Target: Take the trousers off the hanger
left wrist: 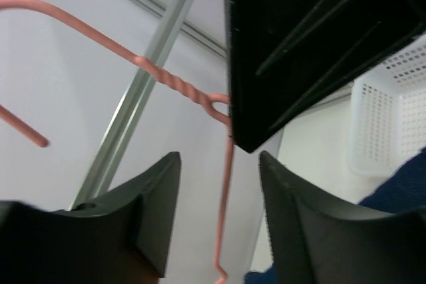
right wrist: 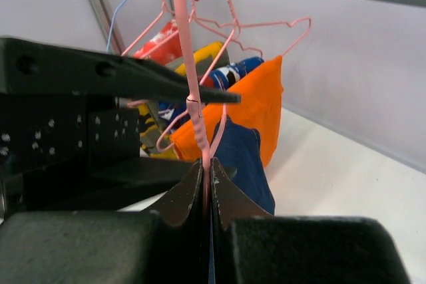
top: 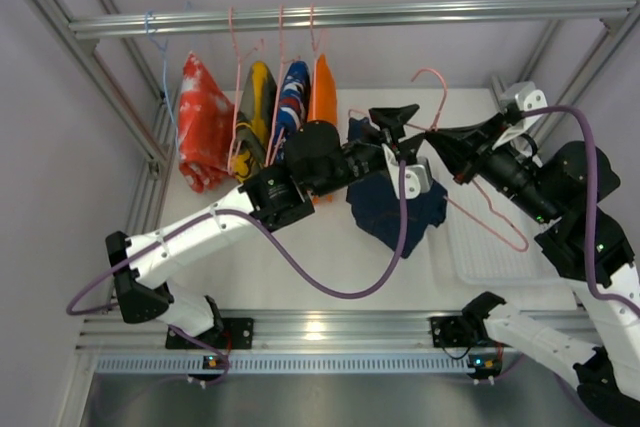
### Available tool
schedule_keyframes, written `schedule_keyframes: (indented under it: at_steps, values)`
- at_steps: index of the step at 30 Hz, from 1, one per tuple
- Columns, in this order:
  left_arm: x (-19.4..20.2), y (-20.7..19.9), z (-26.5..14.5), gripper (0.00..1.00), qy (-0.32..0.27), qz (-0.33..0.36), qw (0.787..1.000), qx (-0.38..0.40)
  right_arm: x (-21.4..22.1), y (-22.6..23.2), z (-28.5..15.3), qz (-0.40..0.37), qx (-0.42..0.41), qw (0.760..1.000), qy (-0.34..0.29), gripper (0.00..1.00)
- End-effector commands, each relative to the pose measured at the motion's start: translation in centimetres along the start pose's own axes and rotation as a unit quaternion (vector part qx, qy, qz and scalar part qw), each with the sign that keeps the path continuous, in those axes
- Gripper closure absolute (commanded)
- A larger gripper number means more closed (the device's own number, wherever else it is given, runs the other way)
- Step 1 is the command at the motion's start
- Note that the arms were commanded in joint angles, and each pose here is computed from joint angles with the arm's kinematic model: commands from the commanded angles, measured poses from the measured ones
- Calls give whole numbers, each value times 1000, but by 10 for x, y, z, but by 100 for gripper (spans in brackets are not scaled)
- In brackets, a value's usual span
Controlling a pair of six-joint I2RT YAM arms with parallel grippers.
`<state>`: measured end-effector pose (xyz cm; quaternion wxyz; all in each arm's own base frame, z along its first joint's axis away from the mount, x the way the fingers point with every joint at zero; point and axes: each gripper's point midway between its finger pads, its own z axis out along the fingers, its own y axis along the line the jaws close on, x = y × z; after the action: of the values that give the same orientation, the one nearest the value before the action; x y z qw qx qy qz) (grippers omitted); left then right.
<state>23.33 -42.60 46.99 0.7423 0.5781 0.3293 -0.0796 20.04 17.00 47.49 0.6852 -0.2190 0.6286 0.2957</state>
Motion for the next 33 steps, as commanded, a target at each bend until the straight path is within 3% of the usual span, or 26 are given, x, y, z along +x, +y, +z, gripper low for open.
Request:
schedule_keyframes:
  at_steps: [1, 3, 4, 6, 14, 17, 20, 23, 24, 25, 27, 33]
  values:
    - [-24, 23, 3, 47, -55, 10, 998, -41, -41, 12, -13, 2, -18, 997, -79, 100]
    - [-23, 22, 6, 57, -56, 8, 998, -42, -40, 15, -14, 5, -28, 997, -78, 100]
    - [-20, 20, 9, 69, -52, 6, 998, -43, -41, 17, -15, 4, -33, 996, -80, 100]
    - [-18, 18, 10, 76, -52, 5, 998, -43, -43, 23, -18, 6, -48, 995, -83, 100]
    - [-12, 0, 10, 80, -60, 19, 998, -21, -46, 34, -26, 7, -75, 993, -91, 100]
    - [-14, 6, 8, 99, -65, 24, 997, -29, -44, 32, -26, 10, -68, 994, -88, 100]
    - [-22, 15, 5, 100, -78, 20, 996, -45, -38, 31, -24, 11, -68, 995, -78, 100]
    - [-30, 23, -6, 100, -96, 5, 994, -51, -34, 25, -23, 8, -52, 996, -72, 55]
    - [-33, 24, -10, 100, -108, 0, 993, -49, -34, 22, -25, 6, -42, 996, -75, 30]
    - [-36, 34, -19, 100, -115, -13, 992, -58, -36, 17, -27, 3, -30, 996, -79, 20]
    - [-39, 35, -36, 100, -126, -14, 990, -56, -49, 8, -36, -9, 0, 995, -99, 7]
    - [-34, 17, -67, 100, -130, -2, 991, -34, -97, -3, -64, -45, 44, 984, -168, 13]
